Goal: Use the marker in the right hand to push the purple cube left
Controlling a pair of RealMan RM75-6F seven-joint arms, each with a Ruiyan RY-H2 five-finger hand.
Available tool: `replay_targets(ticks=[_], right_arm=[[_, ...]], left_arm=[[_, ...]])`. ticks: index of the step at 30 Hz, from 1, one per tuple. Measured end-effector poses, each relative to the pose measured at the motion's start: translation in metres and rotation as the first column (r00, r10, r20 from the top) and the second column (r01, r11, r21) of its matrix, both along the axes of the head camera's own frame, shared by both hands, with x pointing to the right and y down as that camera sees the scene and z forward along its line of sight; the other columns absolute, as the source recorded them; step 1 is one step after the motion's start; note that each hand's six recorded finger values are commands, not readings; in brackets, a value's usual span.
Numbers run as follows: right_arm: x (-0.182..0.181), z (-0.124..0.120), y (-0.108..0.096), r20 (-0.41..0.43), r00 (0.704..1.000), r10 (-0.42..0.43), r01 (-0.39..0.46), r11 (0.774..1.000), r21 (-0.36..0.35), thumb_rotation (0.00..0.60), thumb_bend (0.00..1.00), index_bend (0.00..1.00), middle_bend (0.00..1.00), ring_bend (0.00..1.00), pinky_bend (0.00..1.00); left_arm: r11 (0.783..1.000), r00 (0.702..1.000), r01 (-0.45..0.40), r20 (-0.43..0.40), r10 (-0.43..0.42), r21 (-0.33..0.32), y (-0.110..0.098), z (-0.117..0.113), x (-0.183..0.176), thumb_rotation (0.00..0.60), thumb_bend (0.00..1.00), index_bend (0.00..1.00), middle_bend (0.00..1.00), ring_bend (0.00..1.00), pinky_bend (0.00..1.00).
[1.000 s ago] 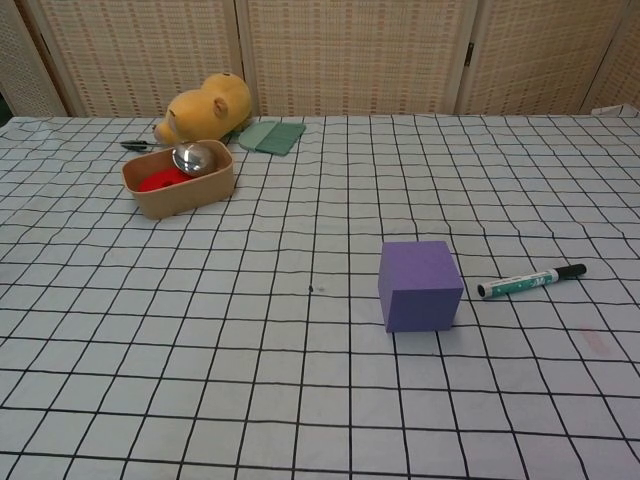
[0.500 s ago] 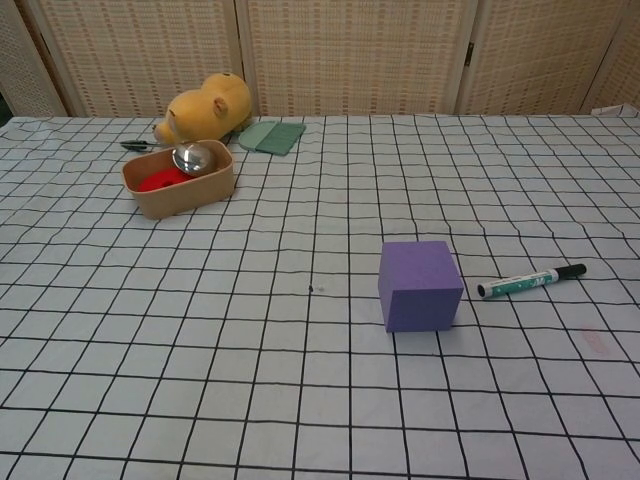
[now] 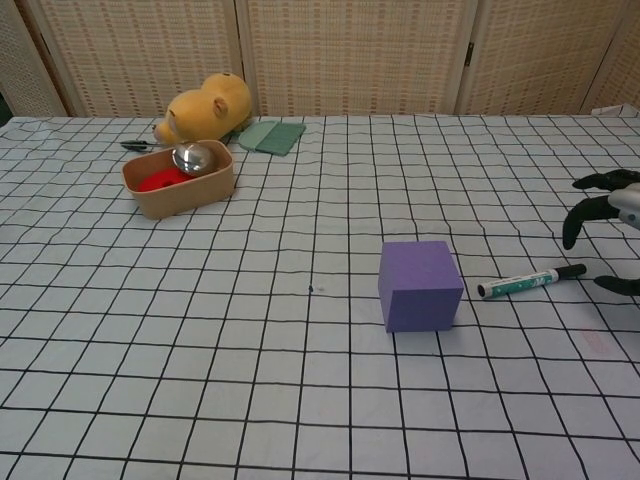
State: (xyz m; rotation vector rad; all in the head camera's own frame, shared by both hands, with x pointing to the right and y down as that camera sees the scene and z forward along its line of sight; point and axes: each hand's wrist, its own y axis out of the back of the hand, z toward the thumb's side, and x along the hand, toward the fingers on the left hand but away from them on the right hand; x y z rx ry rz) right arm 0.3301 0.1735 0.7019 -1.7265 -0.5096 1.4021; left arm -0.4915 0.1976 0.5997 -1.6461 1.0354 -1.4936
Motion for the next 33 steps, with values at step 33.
replay_targets(ticks=[33], right_arm=[[-0.046,0.042,0.0,0.003,0.996,-0.089,0.089,0.996,0.003,0.6,0.24,0.52,0.43,0.11,0.0]], left_arm=[[0.999,0.999,0.044,-0.02,-0.044,0.018,-0.006,-0.004,-0.015,0.6,0.45,0.0,0.0,0.0,0.09]])
